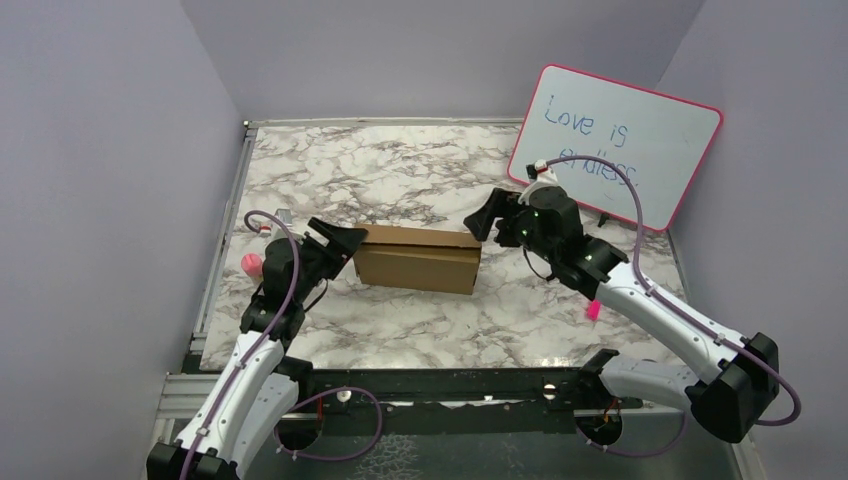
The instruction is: Fold the paper box
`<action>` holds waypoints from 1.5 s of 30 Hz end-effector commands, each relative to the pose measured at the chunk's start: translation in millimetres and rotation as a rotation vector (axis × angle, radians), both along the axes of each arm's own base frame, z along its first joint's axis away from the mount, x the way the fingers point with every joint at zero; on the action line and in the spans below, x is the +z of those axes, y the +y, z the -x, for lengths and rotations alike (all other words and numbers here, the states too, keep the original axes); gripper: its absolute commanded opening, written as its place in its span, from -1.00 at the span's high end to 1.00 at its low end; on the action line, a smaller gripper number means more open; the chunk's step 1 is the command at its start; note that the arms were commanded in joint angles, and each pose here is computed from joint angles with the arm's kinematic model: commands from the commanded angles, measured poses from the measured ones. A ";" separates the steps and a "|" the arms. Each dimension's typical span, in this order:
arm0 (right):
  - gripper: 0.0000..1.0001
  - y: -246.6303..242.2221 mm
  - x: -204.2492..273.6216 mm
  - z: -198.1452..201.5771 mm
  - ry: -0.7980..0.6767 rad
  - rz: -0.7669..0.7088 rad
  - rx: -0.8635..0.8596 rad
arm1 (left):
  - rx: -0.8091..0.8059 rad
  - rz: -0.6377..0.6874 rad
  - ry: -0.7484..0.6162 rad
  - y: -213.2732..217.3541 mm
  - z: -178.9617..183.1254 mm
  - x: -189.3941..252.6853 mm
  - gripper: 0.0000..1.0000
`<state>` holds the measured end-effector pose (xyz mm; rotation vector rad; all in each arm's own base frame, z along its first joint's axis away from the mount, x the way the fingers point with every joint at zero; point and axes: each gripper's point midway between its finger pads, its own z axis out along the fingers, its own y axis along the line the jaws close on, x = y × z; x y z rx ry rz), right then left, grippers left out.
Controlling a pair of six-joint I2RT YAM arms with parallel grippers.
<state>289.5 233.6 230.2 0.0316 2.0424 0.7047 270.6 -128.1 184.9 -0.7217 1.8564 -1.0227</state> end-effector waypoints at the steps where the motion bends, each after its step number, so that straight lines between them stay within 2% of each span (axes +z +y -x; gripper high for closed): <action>1: -0.66 1.7 -1.6 12.8 0.035 -0.042 0.058 | 0.003 -0.024 0.075 3.7 9.7 -14.4 -0.50; 10: -0.63 -9.8 -33.5 27.6 0.065 -0.036 0.070 | -0.023 -0.017 0.089 -1.7 7.0 -17.1 -0.50; 19: -0.47 -4.9 -75.8 45.4 0.054 -0.085 0.152 | -0.044 -0.004 0.097 -6.5 5.2 -23.8 -0.48; 25: -0.44 -0.3 -94.1 51.4 0.037 -0.109 0.198 | -0.051 0.040 0.039 -11.4 -3.0 -18.9 -0.41; 31: -0.38 4.6 -98.8 47.1 -0.008 -0.123 0.215 | -0.068 0.063 -0.028 -19.0 -22.4 -12.1 -0.39; 35: -0.36 5.6 -92.7 36.8 -0.073 -0.116 0.208 | -0.049 0.012 -0.079 -15.7 -38.0 -4.7 -0.38; 41: -0.35 12.3 -81.2 23.0 -0.133 -0.098 0.221 | -0.044 -0.072 -0.118 -8.8 -55.7 2.4 -0.47; 45: -0.40 13.2 -71.0 14.4 -0.157 -0.075 0.218 | -0.042 -0.077 -0.132 0.8 -61.0 8.0 -0.55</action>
